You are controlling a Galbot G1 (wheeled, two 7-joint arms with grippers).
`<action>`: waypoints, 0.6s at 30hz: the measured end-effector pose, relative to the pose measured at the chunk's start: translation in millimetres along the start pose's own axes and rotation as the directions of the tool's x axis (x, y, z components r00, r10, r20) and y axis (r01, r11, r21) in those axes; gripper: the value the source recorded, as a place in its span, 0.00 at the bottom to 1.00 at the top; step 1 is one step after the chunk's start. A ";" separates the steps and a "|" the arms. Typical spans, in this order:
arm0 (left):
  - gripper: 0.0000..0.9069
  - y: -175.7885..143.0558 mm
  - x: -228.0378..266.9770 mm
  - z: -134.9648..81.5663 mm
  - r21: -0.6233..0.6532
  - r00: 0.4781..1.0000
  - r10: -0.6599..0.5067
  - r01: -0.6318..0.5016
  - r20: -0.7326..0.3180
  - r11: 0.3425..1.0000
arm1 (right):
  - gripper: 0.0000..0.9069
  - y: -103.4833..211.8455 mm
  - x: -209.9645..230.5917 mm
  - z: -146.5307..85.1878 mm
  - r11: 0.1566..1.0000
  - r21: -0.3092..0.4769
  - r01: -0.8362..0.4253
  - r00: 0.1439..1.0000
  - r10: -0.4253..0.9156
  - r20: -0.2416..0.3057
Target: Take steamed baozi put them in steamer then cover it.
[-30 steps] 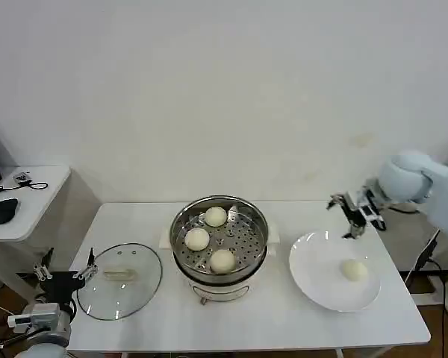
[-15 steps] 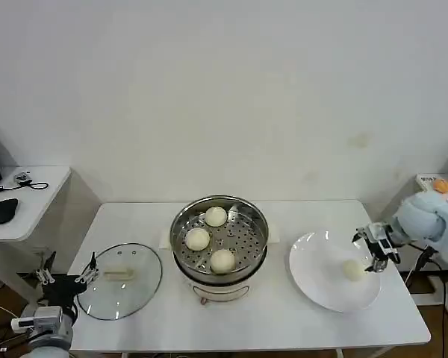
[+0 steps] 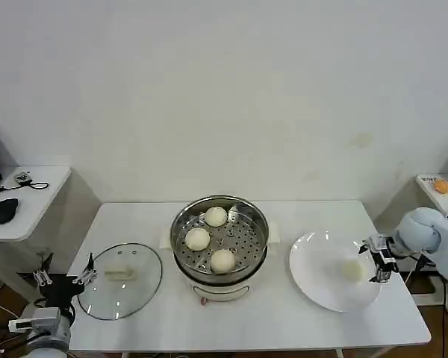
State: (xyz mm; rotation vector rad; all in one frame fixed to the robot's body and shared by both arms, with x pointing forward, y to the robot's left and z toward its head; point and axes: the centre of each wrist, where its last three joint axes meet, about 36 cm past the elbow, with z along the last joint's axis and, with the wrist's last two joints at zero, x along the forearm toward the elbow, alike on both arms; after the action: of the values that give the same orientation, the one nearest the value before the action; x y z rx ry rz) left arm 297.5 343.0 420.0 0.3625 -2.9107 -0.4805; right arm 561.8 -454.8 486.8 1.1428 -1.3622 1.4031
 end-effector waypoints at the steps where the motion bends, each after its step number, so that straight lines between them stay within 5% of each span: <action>1: 1.00 0.1 -0.2 -0.2 0.000 1.000 0.000 0.000 0.000 1.000 | 1.00 -0.4 -2.1 0.1 1.000 -0.003 0.000 1.000 0.000 0.001; 18: 1.00 0.6 -1.1 -1.2 -0.003 1.000 0.003 -0.003 0.002 1.000 | 0.92 -6.1 -33.1 -3.2 0.999 -0.039 0.014 1.000 -0.014 -0.005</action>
State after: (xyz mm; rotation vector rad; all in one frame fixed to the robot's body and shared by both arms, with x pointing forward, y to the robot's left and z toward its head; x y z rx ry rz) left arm 298.6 343.4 421.2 0.3577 -2.9120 -0.4852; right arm 575.0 -450.6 455.9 1.1206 -1.3698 1.3626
